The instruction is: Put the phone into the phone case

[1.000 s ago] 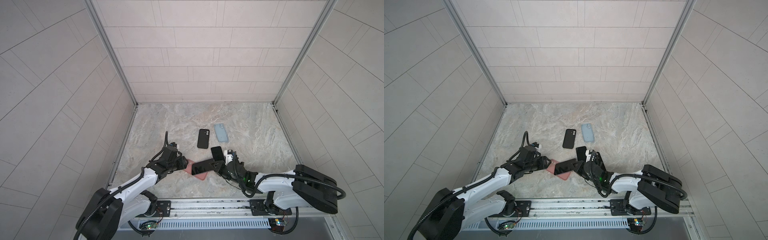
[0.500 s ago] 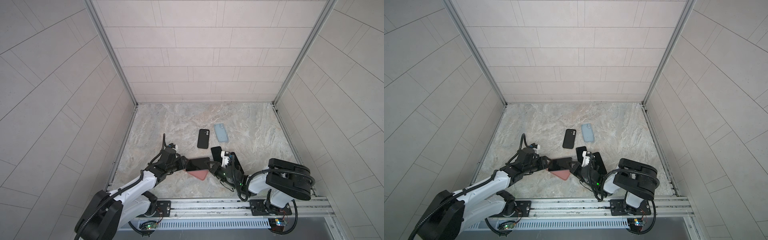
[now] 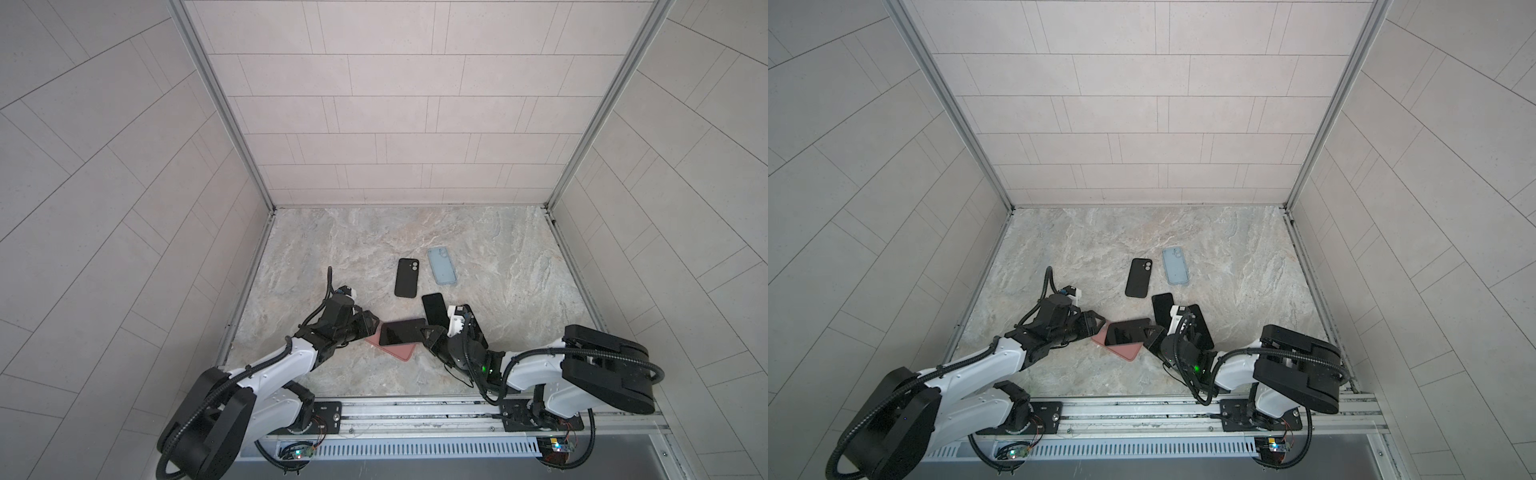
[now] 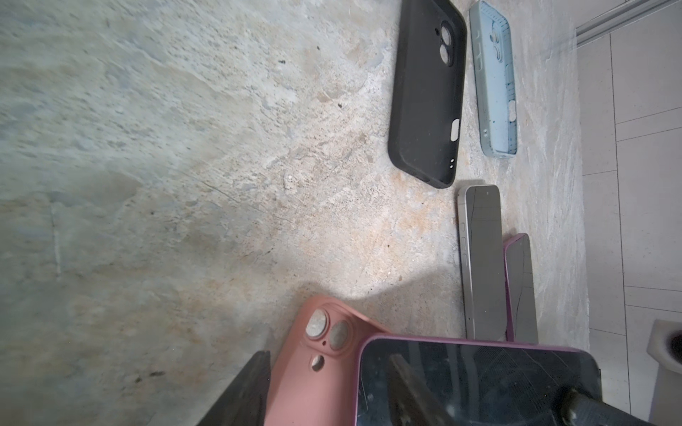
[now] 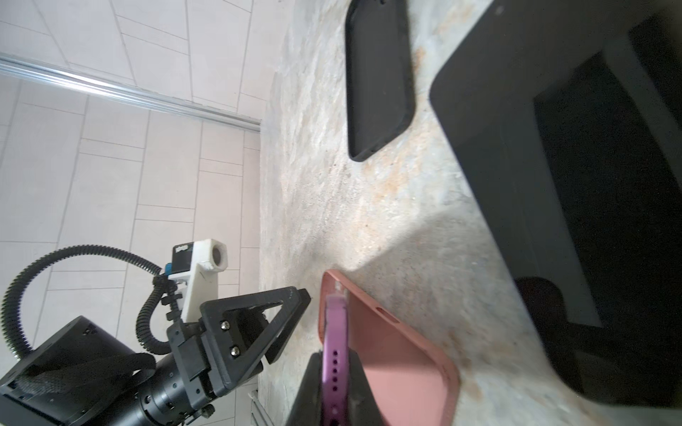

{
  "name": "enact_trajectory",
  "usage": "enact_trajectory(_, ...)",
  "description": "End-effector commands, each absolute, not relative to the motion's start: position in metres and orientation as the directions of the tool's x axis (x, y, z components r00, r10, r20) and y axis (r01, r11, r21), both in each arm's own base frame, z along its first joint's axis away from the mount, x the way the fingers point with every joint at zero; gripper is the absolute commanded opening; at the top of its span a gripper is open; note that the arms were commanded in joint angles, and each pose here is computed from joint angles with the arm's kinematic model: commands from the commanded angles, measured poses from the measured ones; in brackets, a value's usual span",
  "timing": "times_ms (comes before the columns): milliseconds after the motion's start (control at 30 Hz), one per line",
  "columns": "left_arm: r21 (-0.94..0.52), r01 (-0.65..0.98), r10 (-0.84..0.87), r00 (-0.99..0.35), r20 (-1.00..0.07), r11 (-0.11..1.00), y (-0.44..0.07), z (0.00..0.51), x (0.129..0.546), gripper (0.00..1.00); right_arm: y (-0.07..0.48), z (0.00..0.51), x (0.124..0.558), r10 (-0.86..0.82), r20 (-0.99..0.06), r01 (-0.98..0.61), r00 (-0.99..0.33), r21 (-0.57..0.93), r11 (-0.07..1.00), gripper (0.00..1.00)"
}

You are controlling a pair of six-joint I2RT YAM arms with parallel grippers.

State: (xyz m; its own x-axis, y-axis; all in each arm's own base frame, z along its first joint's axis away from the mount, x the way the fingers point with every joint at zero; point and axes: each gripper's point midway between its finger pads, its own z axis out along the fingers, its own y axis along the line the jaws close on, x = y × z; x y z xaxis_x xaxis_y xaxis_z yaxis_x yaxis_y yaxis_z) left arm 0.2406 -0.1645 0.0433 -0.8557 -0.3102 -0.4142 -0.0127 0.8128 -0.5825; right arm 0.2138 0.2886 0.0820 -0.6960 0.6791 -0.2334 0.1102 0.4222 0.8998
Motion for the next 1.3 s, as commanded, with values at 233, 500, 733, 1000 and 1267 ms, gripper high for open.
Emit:
enact_trajectory(233,-0.614,0.015,-0.266,-0.892,-0.364,0.789,-0.176,0.034,0.233,0.58,0.259,0.089,0.212,0.68,-0.33,0.169,-0.655,0.813,0.557,0.0)
enact_trajectory(500,-0.639,-0.005,-0.29,-0.893,-0.343,0.77,-0.171,0.032,0.219,0.58,0.264,0.101,0.22,0.63,-0.371,0.126,-0.682,0.789,0.601,0.0)
enact_trajectory(733,-0.66,-0.017,-0.304,-0.896,-0.323,0.751,-0.173,0.029,0.211,0.58,0.273,0.1,0.227,0.593,-0.366,0.111,-0.717,0.781,0.615,0.0)
enact_trajectory(1000,-0.555,-0.003,-0.296,-0.849,-0.438,0.832,-0.156,0.04,0.234,0.58,0.274,0.1,0.226,0.577,-0.368,0.105,-0.729,0.773,0.626,0.0)
enact_trajectory(1267,-0.528,0.082,-0.243,-0.822,-0.515,0.845,-0.17,0.049,0.27,0.59,0.27,0.096,0.224,0.579,-0.367,0.112,-0.729,0.769,0.629,0.0)
